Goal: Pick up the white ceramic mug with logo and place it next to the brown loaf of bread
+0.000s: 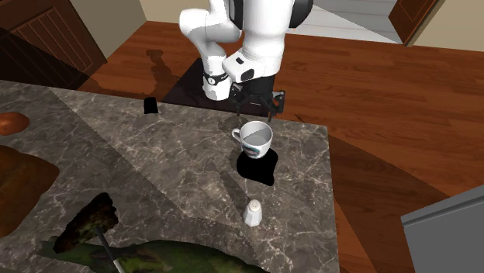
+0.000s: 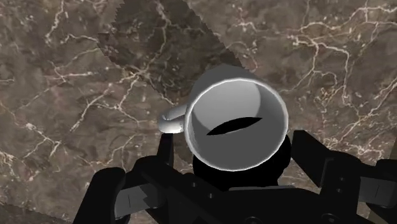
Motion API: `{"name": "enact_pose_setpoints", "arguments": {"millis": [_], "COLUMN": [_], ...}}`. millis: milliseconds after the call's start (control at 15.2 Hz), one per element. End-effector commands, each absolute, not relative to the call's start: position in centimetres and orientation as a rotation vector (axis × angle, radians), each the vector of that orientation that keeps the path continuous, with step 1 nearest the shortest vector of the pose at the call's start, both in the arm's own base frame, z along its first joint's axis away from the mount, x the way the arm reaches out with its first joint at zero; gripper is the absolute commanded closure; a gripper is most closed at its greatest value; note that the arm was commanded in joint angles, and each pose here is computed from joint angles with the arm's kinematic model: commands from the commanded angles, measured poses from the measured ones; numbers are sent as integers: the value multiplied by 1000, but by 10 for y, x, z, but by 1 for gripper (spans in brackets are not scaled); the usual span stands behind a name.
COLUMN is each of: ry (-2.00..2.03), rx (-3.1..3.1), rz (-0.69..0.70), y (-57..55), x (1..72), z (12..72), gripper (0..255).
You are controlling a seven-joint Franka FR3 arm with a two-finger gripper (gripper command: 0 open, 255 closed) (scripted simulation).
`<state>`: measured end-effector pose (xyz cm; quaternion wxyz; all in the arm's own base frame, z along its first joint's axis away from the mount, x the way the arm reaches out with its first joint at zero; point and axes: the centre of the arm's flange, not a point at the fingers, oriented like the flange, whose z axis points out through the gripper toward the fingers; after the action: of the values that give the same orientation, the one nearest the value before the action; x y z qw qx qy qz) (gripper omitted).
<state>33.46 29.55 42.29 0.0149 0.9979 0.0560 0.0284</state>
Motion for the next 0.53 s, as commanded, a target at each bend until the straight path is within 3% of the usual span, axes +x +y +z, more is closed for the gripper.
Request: {"name": "enact_pose_setpoints", "arguments": {"millis": [0,462], "ry": [166,155], "rx": [3106,3100], "rz": [90,92], "y": [319,359], "x": [338,342], "z": [408,364], "gripper": [0,0]}}
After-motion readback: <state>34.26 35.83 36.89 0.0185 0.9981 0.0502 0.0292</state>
